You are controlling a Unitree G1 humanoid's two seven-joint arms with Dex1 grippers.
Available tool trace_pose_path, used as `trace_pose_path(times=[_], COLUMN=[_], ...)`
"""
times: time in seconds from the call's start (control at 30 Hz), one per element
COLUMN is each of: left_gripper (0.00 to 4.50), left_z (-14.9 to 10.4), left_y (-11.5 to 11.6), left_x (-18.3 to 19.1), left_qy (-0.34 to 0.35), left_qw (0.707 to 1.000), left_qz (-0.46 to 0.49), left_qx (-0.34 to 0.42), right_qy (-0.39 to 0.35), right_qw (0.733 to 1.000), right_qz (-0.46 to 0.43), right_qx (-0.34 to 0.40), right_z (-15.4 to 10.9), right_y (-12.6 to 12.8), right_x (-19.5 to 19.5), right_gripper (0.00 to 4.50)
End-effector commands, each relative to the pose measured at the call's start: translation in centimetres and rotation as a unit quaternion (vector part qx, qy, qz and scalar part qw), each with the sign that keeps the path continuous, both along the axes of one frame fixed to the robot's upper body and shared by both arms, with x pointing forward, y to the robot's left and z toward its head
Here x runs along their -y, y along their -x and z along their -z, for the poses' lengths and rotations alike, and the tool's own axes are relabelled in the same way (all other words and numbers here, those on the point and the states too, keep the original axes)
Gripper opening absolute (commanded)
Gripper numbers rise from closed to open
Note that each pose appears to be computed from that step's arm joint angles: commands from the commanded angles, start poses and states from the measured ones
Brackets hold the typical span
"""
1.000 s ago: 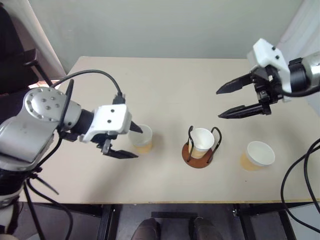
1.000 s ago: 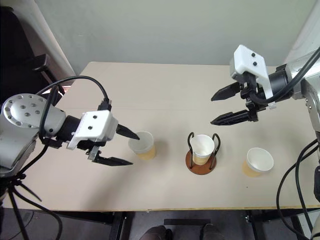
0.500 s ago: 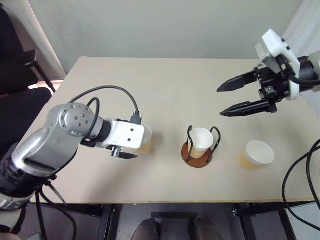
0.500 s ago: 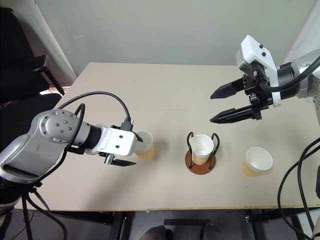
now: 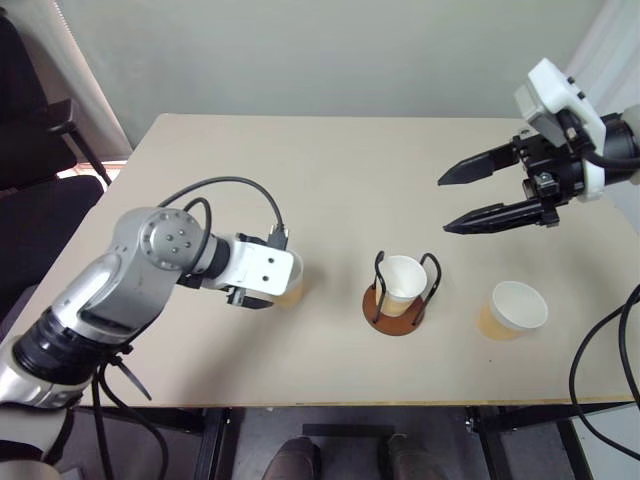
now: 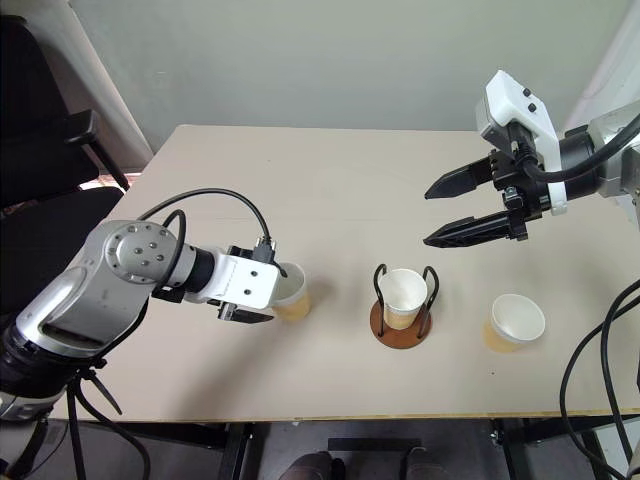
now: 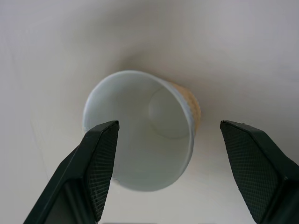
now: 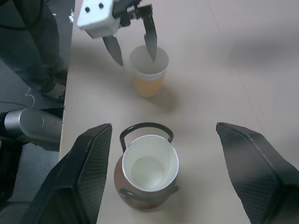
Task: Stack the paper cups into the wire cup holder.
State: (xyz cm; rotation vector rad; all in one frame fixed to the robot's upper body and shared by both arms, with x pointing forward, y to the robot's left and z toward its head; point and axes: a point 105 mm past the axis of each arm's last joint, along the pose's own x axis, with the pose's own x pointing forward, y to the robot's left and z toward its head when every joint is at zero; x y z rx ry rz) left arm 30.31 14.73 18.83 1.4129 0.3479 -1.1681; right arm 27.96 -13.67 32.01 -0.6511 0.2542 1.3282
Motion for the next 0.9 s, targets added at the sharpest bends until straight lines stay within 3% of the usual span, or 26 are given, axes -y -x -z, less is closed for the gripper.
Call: trace_pose_path(times=[0.03,0.2,0.3,0.57,0.9], left_gripper=[3.73,3.73,2.88,0.01,0.01], left_z=[-0.1,0.6,0.9,1.4,-0.7], left_y=[0.0,0.1,0.0,-0.1,0.8], left_x=[-0.2,0.0,0.2,0.1,0.4], left_qy=[-0.013,-0.019,-0.021,-0.021,0.024], left_qw=[1.000,1.000,1.000,0.998,0.994], left_qz=[0.004,0.012,0.019,0.049,0.069], left_qx=[0.011,0.003,0.005,-0.017,-0.082], right_qy=[-0.002,-0.003,-0.004,-0.013,-0.037], right_qw=[1.000,1.000,1.000,0.999,0.996], right_qz=[-0.005,-0.001,0.001,0.002,-0.035], right_qx=[0.025,0.026,0.026,0.031,0.066], right_z=[-1.0,-0.9,-0.9,-0.7,0.0], right_y=[0.8,0.8,0.8,0.7,0.8], right_x=[0.0,0.1,0.2,0.7,1.4], right_gripper=[3.68,3.68,3.71,3.71,3.71])
